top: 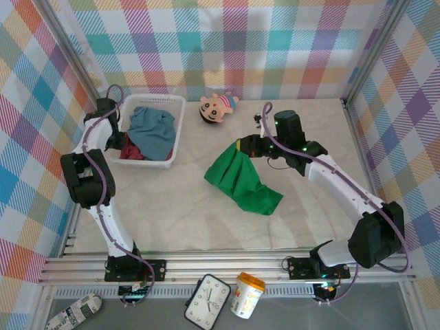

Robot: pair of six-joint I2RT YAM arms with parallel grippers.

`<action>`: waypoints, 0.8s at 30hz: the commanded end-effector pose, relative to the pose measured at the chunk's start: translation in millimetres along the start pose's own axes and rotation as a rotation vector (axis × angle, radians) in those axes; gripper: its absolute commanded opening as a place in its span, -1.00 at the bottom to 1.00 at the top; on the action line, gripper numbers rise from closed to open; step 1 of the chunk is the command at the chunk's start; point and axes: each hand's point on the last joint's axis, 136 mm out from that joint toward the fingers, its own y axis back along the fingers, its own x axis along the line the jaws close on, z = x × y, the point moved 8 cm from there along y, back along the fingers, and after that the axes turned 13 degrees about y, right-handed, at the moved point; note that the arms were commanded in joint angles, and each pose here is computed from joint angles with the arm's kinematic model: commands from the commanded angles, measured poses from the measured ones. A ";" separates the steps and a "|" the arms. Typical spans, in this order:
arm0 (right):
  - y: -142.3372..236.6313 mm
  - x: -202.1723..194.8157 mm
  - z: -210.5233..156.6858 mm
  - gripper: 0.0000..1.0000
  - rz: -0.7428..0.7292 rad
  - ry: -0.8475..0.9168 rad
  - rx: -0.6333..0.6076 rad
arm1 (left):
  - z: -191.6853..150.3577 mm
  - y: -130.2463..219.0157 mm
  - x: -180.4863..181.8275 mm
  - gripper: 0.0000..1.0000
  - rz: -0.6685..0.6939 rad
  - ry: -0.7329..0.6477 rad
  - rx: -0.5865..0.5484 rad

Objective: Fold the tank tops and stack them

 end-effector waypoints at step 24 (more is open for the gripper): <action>27.7 -82.9 -93.8 -0.34 -0.477 -0.062 0.292 | -117.0 182.3 -61.6 0.66 -0.615 0.187 -0.059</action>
